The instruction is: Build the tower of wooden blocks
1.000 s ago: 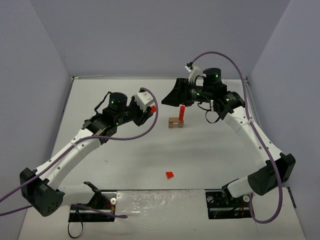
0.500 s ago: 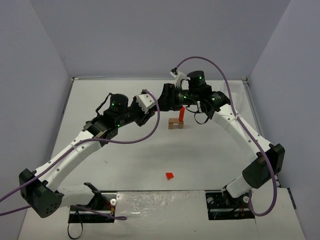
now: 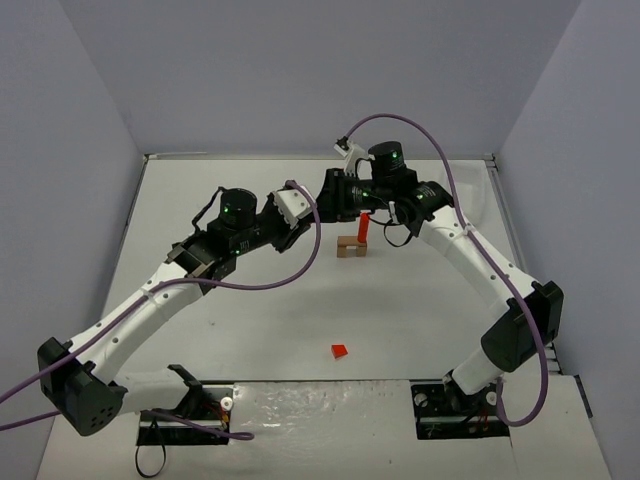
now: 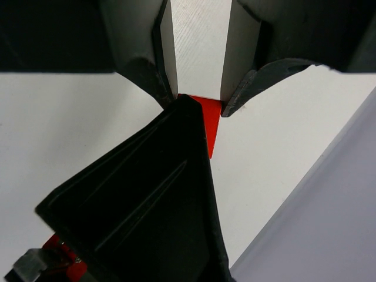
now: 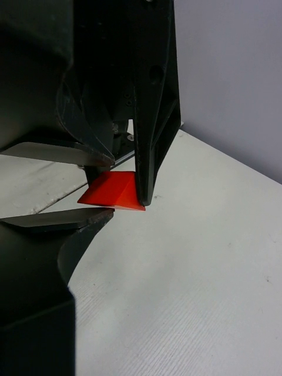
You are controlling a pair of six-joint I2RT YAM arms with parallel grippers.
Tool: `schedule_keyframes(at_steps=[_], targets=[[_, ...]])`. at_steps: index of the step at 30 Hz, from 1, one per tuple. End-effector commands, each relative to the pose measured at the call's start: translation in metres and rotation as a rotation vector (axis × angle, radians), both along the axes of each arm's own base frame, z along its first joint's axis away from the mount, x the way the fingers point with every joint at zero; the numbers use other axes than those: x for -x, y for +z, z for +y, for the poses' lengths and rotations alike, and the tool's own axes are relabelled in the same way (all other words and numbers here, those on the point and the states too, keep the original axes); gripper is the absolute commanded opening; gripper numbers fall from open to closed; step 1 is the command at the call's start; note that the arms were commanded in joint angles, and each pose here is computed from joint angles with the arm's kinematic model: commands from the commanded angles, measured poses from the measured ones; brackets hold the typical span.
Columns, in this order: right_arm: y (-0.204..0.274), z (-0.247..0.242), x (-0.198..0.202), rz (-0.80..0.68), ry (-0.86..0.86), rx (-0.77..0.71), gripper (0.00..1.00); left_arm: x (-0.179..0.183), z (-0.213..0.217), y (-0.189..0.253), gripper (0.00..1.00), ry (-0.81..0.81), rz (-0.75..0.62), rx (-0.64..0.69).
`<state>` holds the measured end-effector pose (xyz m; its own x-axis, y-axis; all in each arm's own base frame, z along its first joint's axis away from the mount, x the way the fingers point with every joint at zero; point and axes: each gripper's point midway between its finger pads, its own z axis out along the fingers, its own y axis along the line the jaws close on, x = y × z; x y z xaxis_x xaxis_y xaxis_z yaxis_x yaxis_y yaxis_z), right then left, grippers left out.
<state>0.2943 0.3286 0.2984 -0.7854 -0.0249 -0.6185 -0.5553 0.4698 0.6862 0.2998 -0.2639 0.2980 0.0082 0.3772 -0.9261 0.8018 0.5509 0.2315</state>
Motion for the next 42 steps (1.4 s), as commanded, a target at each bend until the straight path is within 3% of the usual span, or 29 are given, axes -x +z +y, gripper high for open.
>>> schedule_keyframes(at_steps=[1,8,10,17,25,32,37,42], targets=[[0.012,0.010,0.001,-0.054,0.049,-0.031,0.30,0.003,-0.004,0.050,0.00,-0.030,-0.148,0.101],[0.005,0.013,0.001,-0.072,0.070,-0.016,0.08,0.003,-0.004,0.039,0.03,-0.031,-0.131,0.085],[0.005,0.012,0.000,-0.093,0.063,-0.006,0.01,0.003,-0.002,0.031,0.13,-0.016,-0.112,0.076],[-0.006,0.009,-0.007,-0.205,0.051,0.070,0.00,0.004,0.023,0.002,0.59,0.126,-0.032,0.069],[-0.054,0.022,-0.004,-0.333,0.132,0.227,0.00,0.017,0.087,-0.032,0.63,0.411,0.145,0.146],[-0.137,0.043,0.010,-0.586,0.305,0.571,0.00,0.037,0.157,-0.042,0.67,0.687,0.253,0.237],[-0.183,0.043,0.013,-0.717,0.408,0.796,0.00,0.045,0.174,-0.048,0.67,0.759,0.291,0.244],[-0.224,0.055,0.028,-0.733,0.512,0.859,0.00,0.056,0.190,-0.050,0.68,0.808,0.272,0.235]])
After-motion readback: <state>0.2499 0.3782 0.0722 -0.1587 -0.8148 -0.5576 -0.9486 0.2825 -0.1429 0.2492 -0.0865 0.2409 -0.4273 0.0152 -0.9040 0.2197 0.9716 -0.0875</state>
